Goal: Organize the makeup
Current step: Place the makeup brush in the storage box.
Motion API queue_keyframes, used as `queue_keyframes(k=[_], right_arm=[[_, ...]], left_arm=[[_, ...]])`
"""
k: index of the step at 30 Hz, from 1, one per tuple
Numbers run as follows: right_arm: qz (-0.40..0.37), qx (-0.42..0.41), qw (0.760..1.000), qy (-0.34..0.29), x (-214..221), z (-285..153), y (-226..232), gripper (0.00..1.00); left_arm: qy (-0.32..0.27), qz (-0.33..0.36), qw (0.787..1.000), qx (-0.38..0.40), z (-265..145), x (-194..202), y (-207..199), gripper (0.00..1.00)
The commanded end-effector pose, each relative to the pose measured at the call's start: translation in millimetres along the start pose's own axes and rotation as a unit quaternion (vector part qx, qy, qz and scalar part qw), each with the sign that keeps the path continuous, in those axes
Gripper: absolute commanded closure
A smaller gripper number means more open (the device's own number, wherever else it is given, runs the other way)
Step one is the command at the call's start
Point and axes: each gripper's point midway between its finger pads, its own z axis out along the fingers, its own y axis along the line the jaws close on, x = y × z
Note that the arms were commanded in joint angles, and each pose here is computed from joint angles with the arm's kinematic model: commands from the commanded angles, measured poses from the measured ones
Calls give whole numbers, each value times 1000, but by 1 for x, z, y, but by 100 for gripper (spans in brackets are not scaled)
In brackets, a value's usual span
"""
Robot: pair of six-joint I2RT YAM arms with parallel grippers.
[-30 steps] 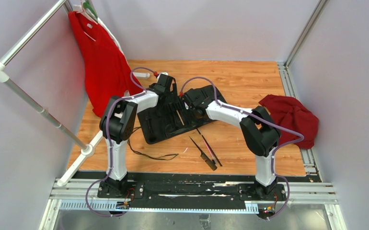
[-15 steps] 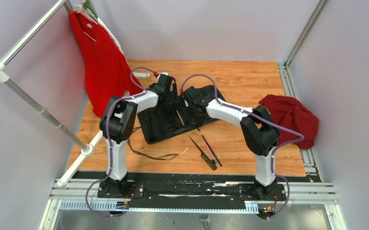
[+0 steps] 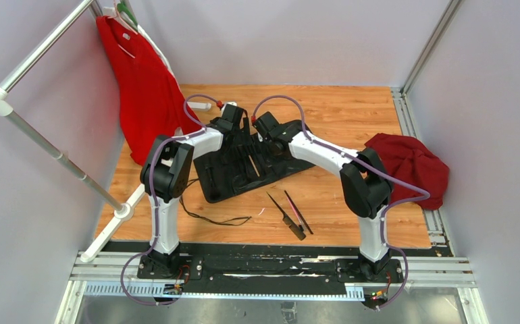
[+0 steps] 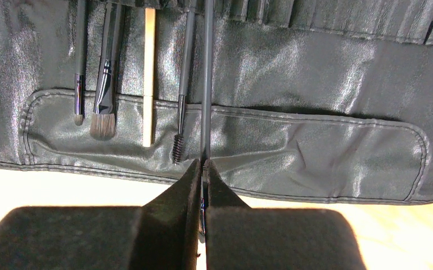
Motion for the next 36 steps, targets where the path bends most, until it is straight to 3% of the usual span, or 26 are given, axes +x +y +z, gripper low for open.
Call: queue_keyframes(k=[1,36], right_arm=[[14,10,999,52,18,-2,-6,99],[18,3,996,91,30,17,-2,99]], left_arm=[[88,13,996,-16,5,56,18,1],[88,11,996,-16,5,57,19,1]])
